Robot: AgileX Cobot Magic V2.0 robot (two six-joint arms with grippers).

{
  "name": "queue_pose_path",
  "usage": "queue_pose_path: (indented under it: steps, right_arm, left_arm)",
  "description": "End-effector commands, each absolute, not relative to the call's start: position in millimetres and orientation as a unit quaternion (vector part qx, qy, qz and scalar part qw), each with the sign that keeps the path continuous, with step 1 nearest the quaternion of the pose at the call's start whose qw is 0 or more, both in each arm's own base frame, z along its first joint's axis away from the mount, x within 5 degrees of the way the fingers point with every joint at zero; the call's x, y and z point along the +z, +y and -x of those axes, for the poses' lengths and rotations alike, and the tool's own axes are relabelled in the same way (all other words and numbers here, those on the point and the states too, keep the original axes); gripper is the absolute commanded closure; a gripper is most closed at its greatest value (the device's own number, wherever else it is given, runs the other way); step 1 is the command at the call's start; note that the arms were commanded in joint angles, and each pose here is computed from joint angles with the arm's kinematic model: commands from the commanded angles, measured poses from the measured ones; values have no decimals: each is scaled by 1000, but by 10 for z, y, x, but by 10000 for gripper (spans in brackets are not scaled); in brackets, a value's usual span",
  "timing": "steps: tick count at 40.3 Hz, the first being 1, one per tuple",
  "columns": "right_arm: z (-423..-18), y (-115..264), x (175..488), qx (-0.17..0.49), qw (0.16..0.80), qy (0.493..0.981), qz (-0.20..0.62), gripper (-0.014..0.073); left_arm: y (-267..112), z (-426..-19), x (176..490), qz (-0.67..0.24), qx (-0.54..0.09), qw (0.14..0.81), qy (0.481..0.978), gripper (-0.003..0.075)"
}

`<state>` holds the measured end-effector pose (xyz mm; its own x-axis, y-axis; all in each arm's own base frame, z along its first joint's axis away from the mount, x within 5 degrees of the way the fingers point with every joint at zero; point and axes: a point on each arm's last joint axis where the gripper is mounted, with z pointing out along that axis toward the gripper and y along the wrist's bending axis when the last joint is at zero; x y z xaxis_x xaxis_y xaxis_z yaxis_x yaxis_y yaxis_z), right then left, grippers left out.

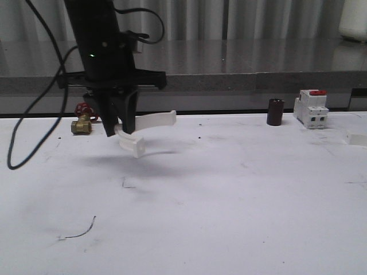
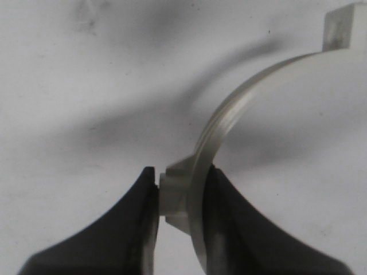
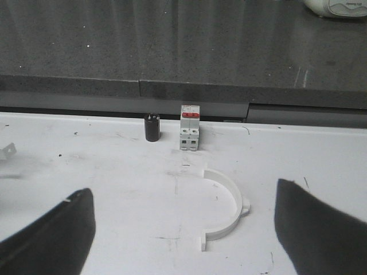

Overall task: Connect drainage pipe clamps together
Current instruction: 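Carry the white clamp half with the left gripper toward table center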

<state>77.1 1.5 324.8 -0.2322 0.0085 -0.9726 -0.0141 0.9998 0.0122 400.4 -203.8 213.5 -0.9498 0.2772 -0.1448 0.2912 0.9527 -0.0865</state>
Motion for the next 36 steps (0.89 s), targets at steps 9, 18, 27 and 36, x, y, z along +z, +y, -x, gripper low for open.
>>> queue_pose_path:
  steps: [9, 18, 27, 36]
  right_arm:
    - [-786, 7, 3417, 4, 657, 754, 2, -56]
    - [-786, 7, 3417, 4, 657, 754, 2, -56]
    - [-786, 7, 3417, 4, 657, 754, 2, -56]
    - [-786, 7, 3417, 4, 657, 754, 2, -56]
  left_arm:
    - [-2117, -4092, 2253, -41, -70, 110, 991, 635]
    - [-2122, -4105, 2257, -8, -77, 115, 990, 634]
    - [-2123, -4119, 2260, 4, -79, 121, 989, 634]
    - [-2153, -4142, 2263, 8, -95, 133, 987, 634]
